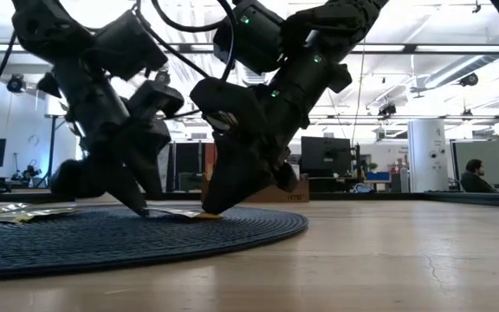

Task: Pick & Place Tea
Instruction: Put the orange tea bag into the left section of the wooden organizer

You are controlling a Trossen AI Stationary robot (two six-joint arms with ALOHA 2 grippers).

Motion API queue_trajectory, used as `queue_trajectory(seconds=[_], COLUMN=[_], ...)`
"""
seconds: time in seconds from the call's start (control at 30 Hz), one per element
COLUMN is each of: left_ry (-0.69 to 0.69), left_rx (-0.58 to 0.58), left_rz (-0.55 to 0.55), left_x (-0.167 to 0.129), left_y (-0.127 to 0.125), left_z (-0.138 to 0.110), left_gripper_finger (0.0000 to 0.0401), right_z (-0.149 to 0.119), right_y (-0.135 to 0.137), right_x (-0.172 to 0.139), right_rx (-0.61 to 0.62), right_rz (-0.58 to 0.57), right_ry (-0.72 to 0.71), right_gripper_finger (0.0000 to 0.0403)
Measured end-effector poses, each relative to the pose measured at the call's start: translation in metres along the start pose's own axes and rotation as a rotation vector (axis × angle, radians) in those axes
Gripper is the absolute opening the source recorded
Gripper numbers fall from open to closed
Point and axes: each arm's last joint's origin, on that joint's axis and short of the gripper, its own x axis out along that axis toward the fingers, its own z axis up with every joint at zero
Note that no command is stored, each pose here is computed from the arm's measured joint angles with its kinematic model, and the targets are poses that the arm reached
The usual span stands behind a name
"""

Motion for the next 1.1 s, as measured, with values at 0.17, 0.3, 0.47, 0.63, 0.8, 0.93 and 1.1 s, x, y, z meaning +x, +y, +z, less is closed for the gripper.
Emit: queue_trajectory(seconds=[0.17, 0.3, 0.47, 0.63, 0.8, 0.93, 1.1], left_ry=[0.017, 0.02, 0.008, 0.005, 0.001, -0.003, -0.006], left_rx=[-0.012, 0.002, 0.033, 0.035, 0.035, 0.039, 0.059], left_rz=[-0.009, -0.028, -0.049, -0.053, -0.061, -0.075, -0.081], left_x=[0.017, 0.021, 0.018, 0.016, 0.014, 0.011, 0.006], left_y=[-0.002, -0.007, -0.013, -0.014, -0.015, -0.017, -0.019], left_z=[0.002, 0.003, 0.005, 0.005, 0.005, 0.006, 0.006], left_gripper_finger=[0.0113, 0.0113, 0.0113, 0.0113, 0.0113, 0.0113, 0.0113], right_z=[0.0, -0.001, -0.001, -0.001, 0.0, 0.001, 0.001], right_y=[0.0, 0.0, 0.0, 0.0, 0.001, 0.002, 0.002], right_x=[0.0, 0.0, 0.0, -0.001, -0.002, -0.004, -0.004], right_rx=[-0.001, -0.001, -0.002, -0.005, -0.005, -0.012, -0.012], right_rz=[0.005, 0.007, 0.008, 0.008, 0.01, 0.01, 0.008], right_ry=[0.0, 0.003, 0.0, -0.003, -0.007, -0.008, -0.007], right_gripper_finger=[0.0043, 0.0043, 0.0043, 0.0043, 0.0043, 0.0043, 0.0043])
